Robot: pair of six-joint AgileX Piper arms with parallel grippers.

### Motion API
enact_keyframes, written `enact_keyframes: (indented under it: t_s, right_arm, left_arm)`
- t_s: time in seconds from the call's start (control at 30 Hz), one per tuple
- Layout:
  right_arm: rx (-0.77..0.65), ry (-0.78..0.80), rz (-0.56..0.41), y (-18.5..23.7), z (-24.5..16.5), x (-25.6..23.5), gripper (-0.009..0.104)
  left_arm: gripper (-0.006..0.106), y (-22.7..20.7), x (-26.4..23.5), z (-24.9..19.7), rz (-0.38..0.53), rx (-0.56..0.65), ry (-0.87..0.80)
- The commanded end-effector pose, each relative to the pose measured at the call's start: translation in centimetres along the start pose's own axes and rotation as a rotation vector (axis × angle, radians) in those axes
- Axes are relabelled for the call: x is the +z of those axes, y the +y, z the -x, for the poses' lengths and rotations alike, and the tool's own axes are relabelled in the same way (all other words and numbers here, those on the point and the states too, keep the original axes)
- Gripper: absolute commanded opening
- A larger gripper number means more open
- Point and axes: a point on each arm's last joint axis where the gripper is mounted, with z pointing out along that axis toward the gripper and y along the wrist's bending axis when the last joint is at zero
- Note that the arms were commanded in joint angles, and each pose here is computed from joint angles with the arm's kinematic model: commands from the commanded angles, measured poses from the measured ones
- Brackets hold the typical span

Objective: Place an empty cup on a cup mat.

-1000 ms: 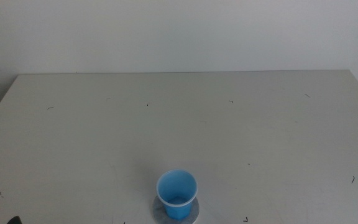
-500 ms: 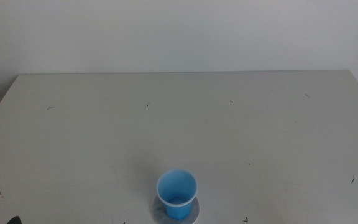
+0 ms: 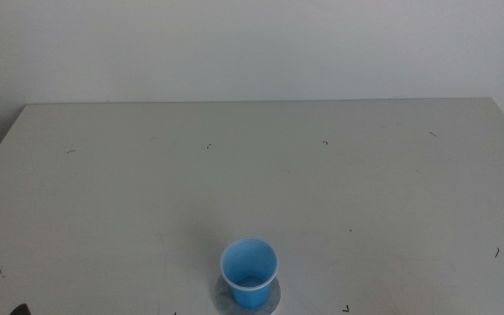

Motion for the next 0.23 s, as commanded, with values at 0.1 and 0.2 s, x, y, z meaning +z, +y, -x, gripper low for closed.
enact_keyframes:
  t_s: [0.1,0.2]
  right_arm:
    - [-0.003,-0.088,0.011,0.06,0.27,-0.07,0.094]
    - [-0.001,-0.083,0.011,0.06,0.23,-0.06,0.094]
  left_arm:
    - [0.105,-0.1,-0.18,0.83,-0.011,-0.011,-0.084]
    - [0.105,-0.1,-0.18,0.83,-0.011,-0.011,-0.084]
